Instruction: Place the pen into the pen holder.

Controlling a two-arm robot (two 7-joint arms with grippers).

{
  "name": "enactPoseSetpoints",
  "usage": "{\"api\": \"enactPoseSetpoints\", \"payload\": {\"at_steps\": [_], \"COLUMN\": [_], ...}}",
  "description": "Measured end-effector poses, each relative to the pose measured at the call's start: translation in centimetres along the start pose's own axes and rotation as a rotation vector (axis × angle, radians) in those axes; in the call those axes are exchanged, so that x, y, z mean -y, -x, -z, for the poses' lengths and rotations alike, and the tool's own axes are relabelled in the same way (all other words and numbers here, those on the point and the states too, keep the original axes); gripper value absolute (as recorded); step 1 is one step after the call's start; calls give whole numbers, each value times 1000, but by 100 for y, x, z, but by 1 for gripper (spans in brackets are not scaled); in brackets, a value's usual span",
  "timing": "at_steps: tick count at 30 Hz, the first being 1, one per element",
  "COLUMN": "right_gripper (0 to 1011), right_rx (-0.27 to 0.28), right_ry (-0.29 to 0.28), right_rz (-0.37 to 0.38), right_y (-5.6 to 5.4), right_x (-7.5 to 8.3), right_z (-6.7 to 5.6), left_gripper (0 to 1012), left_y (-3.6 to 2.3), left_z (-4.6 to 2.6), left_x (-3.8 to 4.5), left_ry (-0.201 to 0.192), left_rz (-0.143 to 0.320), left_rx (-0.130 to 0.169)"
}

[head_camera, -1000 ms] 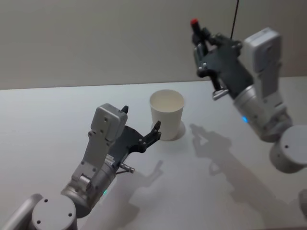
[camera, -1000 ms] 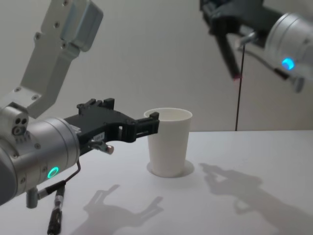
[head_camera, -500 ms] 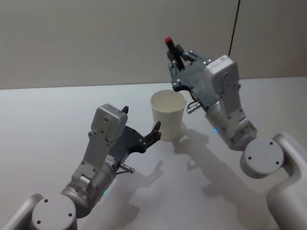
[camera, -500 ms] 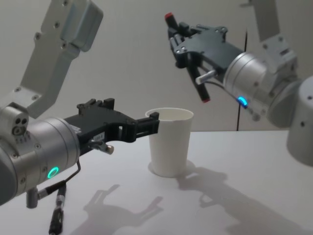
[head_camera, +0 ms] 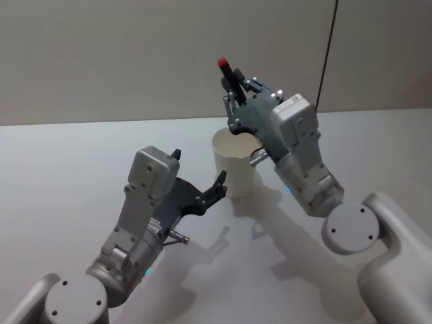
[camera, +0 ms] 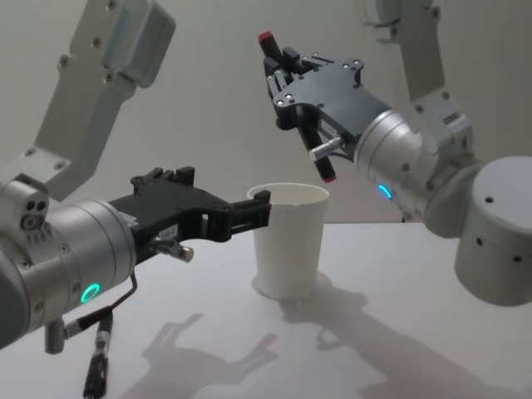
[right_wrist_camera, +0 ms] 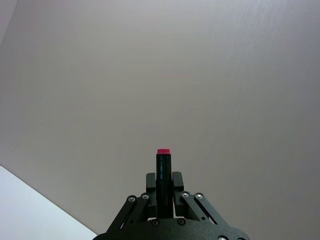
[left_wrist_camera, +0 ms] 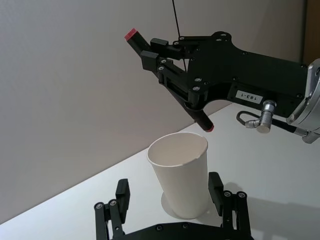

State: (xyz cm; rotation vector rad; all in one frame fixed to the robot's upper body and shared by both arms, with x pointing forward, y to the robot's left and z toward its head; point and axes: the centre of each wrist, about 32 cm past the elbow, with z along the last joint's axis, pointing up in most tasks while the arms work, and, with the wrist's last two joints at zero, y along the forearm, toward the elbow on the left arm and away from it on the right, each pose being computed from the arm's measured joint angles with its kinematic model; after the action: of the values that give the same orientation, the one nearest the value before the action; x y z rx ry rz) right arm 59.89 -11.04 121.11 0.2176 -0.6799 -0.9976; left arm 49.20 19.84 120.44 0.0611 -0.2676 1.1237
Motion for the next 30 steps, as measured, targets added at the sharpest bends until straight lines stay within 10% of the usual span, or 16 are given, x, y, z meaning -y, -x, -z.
{"api": "enactPoseSetpoints", "payload": {"at_steps": [30], "right_gripper": [176], "right_rx": [18], "right_ry": [-49], "right_rz": [3], "right_y": [122], "right_x": [-46], "right_z": [191], "left_gripper": [1003], "left_y": [0], "left_z": [0], "left_x": [0], "left_ry": [0], "left_rz": [0], "left_rx": [0]}}
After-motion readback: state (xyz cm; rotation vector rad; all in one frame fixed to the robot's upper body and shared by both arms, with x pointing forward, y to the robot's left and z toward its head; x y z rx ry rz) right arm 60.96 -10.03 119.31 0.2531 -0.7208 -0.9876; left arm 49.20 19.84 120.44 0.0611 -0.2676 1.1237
